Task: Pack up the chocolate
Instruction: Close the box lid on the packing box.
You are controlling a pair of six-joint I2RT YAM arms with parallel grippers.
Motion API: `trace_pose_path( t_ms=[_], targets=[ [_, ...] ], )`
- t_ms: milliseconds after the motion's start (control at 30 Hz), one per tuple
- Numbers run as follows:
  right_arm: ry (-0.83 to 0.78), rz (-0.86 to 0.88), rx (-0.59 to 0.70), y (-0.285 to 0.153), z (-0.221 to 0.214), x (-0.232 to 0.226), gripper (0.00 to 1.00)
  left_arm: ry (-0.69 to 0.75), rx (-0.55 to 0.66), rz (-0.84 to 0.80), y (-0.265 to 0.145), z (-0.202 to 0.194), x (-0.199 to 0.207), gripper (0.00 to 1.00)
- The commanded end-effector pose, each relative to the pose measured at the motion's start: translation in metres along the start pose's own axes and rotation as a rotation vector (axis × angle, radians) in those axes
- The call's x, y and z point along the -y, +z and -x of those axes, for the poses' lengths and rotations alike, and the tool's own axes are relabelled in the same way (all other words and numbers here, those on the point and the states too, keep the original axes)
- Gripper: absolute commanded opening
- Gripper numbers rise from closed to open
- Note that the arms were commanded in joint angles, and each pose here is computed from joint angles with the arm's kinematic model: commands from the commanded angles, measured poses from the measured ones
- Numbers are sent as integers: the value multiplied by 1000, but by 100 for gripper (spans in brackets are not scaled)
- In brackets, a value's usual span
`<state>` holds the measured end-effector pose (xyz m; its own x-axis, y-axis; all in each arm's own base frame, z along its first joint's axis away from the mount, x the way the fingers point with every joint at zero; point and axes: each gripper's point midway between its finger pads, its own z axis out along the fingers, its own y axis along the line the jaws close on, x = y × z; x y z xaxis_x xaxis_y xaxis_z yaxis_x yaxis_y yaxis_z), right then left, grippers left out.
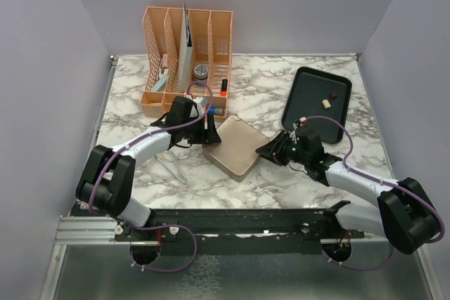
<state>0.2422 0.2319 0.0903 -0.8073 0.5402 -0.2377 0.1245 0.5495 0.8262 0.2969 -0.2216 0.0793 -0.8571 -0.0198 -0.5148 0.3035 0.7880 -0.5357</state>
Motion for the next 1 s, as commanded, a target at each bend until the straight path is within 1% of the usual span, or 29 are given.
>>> trace_pose_path(
  t_ms=[0,133,300,433,500,567,667,833,967],
  targets=[
    [-7,33,4,2,2,-10,36,24,32,-40,-10,8,18,64],
    [5,12,-8,4,-3,1,34,9,26,53,-11,4,1,60],
    [4,-24,-15,6,-7,14,32,-27,19,133,-12,-2,-14,51],
    [-8,-71,-12,5,-9,29,30,-37,-16,244,-14,-14,-36,50],
    [-3,-93,-11,5,-11,36,30,-43,-16,266,-16,-16,-40,49],
    [-3,-91,-15,5,-13,38,30,-52,3,280,-18,-13,-41,45],
    [-4,-61,-17,5,-13,33,29,-40,17,285,-20,-5,-39,44],
    [-8,6,3,3,-6,12,28,-13,-8,280,-19,1,-36,46],
    [-16,18,8,2,-3,4,28,-21,-17,290,-17,0,-38,41]
  ],
)
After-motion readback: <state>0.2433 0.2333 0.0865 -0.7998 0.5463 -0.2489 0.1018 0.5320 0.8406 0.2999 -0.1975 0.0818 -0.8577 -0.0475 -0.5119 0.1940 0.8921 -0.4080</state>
